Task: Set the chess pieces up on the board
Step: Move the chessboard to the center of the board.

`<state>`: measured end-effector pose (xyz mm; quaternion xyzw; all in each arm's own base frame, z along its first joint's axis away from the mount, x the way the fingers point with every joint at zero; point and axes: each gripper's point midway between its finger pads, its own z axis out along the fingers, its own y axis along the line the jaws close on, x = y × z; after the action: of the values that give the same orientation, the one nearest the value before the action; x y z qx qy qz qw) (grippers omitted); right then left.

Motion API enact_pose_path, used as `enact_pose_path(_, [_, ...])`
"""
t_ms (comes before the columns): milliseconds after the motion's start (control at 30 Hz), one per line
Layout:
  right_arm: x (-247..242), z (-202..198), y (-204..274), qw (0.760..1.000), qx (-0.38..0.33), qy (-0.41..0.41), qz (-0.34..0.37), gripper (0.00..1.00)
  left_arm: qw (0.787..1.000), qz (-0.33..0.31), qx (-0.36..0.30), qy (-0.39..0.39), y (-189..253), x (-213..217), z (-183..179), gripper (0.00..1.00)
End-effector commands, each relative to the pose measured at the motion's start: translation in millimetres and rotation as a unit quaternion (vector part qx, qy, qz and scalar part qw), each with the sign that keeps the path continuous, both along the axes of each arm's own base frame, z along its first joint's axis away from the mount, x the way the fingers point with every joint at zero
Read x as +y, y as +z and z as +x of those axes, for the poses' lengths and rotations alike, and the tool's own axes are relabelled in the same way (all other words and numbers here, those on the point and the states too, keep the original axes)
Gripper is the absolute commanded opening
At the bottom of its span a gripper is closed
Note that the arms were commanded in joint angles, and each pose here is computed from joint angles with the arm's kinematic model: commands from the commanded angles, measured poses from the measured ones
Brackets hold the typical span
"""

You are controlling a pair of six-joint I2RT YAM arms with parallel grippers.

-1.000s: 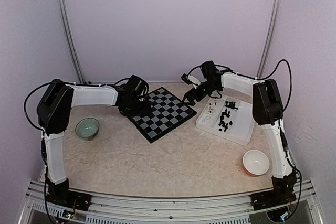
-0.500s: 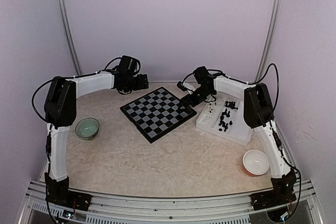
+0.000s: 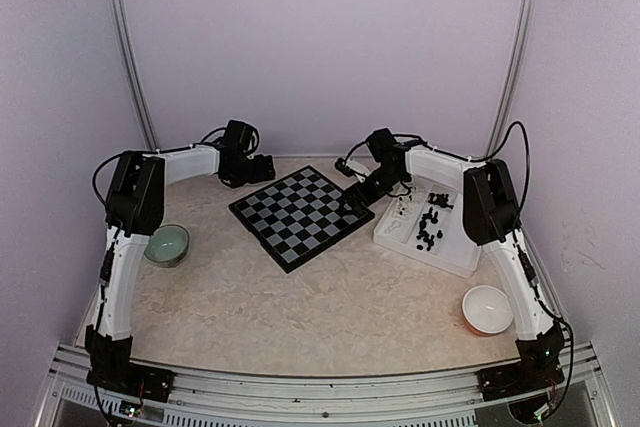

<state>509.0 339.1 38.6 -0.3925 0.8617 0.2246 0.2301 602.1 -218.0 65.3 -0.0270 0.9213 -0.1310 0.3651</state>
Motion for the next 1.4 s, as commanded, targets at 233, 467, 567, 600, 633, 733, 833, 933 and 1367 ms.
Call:
enact_pose_path(233, [23.3,-29.2,-18.4,0.999,0.014,0.050,-0.015,0.96,0.996,-0.012,0.068,-0.053,-29.2,-2.5,-55.3,0.88])
enact_pose_path(467, [36.3,-42.2,-18.9,0.997,0.004,0.080,-0.020,0.96,0.993,0.009,0.101,-0.054,-25.2,13.4,-92.7,0.86])
enact_pose_path(567, [39.7,-49.4,-17.3,0.996,0.003,0.089,-0.021,0.96,0.992,0.007,0.113,-0.049,-23.8,17.9,-114.9,0.85])
enact_pose_path(600, [40.4,-53.9,-18.5,0.995,0.005,0.094,-0.021,0.95,0.991,0.008,0.122,-0.048,-27.8,18.4,-125.1,0.85])
enact_pose_path(633, [42.0,-58.1,-18.2,0.995,0.005,0.101,-0.021,0.95,0.991,0.006,0.123,-0.047,-24.3,18.9,-134.7,0.84])
enact_pose_path(733, [46.1,-73.4,-17.4,0.992,0.005,0.121,-0.023,0.95,0.991,0.010,0.125,-0.050,-14.9,14.4,-164.5,0.84])
enact_pose_path(833, [50.6,-89.2,-18.3,0.989,0.007,0.143,-0.025,0.94,0.990,0.029,0.129,-0.055,-11.1,8.8,-196.2,0.84])
enact_pose_path(933, [54.5,-106.3,-20.4,0.986,0.016,0.166,-0.027,0.94,0.987,0.057,0.133,-0.066,-10.0,3.0,-233.5,0.84])
enact_pose_path(1367, [49.0,-164.5,-37.4,0.970,0.038,0.234,-0.056,0.94,0.990,0.045,0.117,-0.063,10.6,-0.2,-325.7,0.85])
